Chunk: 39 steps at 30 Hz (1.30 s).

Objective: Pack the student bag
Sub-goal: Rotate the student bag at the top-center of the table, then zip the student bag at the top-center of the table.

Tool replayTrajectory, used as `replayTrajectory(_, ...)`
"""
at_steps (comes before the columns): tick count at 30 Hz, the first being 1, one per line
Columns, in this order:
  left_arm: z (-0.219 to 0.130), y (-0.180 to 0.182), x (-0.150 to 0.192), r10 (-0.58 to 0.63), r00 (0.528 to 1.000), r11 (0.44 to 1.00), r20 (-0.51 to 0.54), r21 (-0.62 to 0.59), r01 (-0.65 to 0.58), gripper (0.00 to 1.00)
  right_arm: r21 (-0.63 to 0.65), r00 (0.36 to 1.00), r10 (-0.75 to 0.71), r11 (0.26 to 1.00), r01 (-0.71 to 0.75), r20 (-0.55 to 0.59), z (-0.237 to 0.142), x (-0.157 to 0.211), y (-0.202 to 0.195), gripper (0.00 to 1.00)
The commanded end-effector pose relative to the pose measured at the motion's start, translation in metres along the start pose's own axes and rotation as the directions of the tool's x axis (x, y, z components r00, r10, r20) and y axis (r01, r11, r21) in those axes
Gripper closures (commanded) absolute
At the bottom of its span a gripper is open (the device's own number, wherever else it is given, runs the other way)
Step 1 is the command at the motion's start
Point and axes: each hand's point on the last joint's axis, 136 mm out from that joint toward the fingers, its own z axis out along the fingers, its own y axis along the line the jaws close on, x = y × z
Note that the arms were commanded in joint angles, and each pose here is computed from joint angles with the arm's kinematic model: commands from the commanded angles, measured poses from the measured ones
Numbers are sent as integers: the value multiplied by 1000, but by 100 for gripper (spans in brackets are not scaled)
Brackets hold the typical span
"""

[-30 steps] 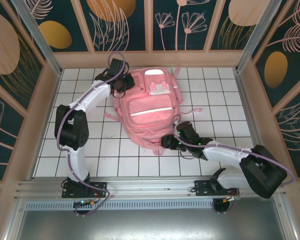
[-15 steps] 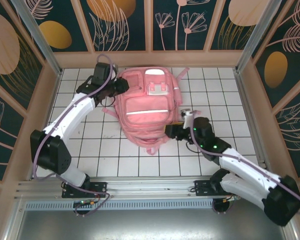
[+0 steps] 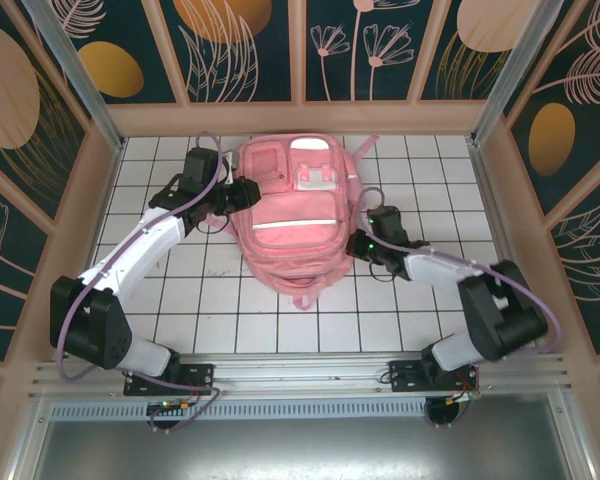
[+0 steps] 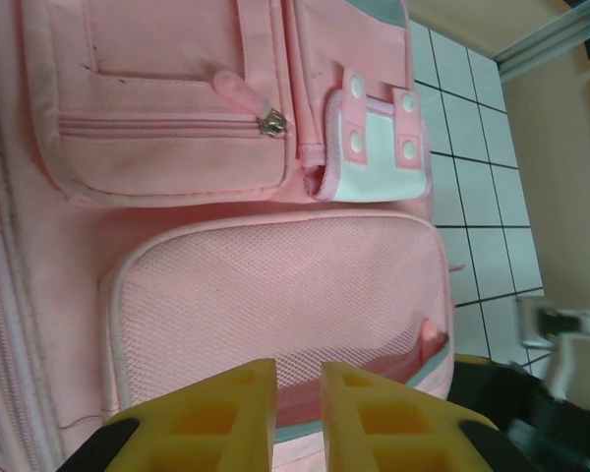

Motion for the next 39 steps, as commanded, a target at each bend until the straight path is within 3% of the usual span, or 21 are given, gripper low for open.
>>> replayTrajectory(1, -9, -12, 1, 20, 1000, 999, 6, 47, -20, 78, -199, 994, -92, 977, 80, -51, 7, 14, 73, 100)
replayTrajectory(5, -16, -10, -2, 34, 999, 999, 16, 15, -35, 70, -366, 968, -249, 904, 219, -37, 4, 36, 155, 100)
replayTrajectory(7, -17, -10, -3, 39, 999, 999, 14, 9, -39, 67, -437, 959, -282, 866, 243, -26, 1, 43, 178, 100)
replayTrajectory(9, -17, -10, -2, 37, 999, 999, 8, 4, -37, 63, -473, 960, -279, 847, 241, -10, -4, 41, 186, 93)
replayTrajectory(13, -10, -9, 10, 53, 998, 998, -25, -14, -54, 61, -463, 967, -250, 852, 243, 47, -22, 21, 175, 76)
replayTrajectory(17, 1, -11, 26, 110, 991, 991, -72, -68, -115, 60, -346, 959, -260, 894, 284, 116, -39, -3, 143, 66)
replayTrajectory(21, 7, -6, 46, 115, 987, 986, -111, -108, -127, 57, -200, 943, -309, 923, 328, 123, -34, -21, 110, 68)
replayTrajectory(25, -4, 20, 49, 105, 990, 962, -96, -242, -125, 48, -164, 943, -320, 929, 332, 97, -29, -30, 104, 69)
replayTrajectory(28, -20, 34, 34, 6, 1000, 944, -18, -329, -11, 35, -160, 944, -317, 931, 328, 96, -27, -35, 106, 70)
replayTrajectory(32, -29, 46, 20, -217, 975, 928, 42, -302, 220, 27, -123, 946, -313, 939, 321, 81, -19, -41, 108, 72)
replayTrajectory(35, -36, 75, 25, -383, 921, 821, 78, -428, 378, 28, -36, 953, -298, 953, 300, 61, -12, -46, 99, 75)
replayTrajectory(39, -36, 91, 38, -487, 870, 713, 74, -542, 446, 37, 58, 963, -263, 964, 259, 66, -11, -51, 86, 77)
